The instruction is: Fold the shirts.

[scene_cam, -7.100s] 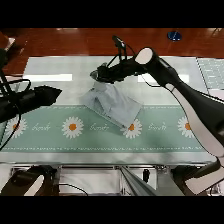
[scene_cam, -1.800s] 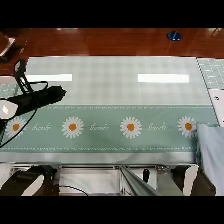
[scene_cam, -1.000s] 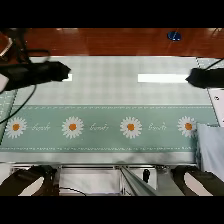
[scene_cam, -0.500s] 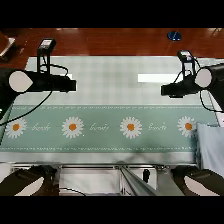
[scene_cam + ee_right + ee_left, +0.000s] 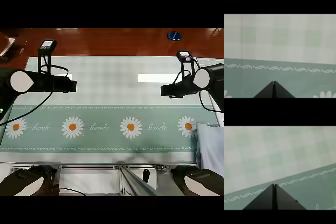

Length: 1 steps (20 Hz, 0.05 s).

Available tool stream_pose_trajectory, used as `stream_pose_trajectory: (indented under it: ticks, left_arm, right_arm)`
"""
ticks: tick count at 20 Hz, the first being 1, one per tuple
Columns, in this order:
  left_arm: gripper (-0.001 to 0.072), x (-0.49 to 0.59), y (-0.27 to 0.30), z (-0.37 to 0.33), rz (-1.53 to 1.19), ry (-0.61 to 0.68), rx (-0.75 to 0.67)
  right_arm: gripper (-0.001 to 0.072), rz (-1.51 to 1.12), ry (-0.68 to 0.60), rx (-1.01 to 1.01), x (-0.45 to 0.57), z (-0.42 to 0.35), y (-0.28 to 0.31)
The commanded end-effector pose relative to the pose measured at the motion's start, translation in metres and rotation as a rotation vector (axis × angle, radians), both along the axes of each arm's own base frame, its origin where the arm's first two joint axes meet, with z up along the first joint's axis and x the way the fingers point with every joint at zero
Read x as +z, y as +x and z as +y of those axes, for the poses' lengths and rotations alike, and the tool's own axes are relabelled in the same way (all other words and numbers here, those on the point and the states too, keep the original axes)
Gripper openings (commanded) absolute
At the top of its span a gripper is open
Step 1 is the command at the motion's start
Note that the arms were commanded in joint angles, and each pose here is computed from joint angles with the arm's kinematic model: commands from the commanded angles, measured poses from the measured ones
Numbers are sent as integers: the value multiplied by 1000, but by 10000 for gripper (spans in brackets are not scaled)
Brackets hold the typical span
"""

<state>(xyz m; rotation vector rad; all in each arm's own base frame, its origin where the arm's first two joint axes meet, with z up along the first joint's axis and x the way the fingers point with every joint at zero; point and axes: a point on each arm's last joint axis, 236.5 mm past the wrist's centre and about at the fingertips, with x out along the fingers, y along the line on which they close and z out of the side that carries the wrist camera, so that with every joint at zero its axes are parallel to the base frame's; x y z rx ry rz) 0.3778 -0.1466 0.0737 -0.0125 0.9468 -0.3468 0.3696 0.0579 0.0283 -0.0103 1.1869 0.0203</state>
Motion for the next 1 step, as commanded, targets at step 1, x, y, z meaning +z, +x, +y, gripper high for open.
stream_pose_trajectory:
  ticks: [1]
  left_arm:
    - [19,-1,0,0,1,1,0]
  right_arm:
    - [19,1,-1,-1,0,0,0]
